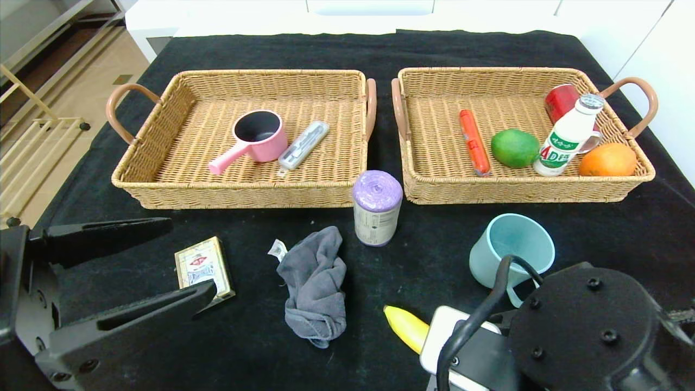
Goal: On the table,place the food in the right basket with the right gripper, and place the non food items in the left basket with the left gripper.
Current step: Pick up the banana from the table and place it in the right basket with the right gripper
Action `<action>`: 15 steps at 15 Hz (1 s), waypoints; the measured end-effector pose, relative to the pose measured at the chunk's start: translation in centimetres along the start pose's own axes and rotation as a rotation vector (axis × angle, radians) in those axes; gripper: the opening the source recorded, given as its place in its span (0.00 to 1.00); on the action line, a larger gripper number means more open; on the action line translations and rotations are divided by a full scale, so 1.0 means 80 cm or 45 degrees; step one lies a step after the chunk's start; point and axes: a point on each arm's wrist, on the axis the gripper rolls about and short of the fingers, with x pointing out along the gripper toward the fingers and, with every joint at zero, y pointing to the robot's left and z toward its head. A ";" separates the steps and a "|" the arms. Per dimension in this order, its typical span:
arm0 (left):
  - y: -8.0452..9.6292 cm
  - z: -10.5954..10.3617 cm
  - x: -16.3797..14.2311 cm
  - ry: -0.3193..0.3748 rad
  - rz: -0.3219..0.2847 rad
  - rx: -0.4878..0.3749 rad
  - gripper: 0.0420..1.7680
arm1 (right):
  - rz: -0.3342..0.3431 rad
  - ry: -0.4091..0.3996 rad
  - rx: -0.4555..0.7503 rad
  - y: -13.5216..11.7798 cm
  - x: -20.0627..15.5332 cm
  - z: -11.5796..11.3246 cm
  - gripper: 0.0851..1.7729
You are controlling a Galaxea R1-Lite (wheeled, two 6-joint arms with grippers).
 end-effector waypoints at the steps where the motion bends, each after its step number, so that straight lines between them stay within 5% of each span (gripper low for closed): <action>1: 0.000 0.000 0.000 0.000 0.000 0.002 0.97 | -0.028 0.016 -0.005 0.001 0.005 0.002 0.96; 15: -0.001 -0.001 -0.003 -0.005 -0.002 0.019 0.97 | -0.150 0.122 -0.033 0.012 0.053 0.027 0.96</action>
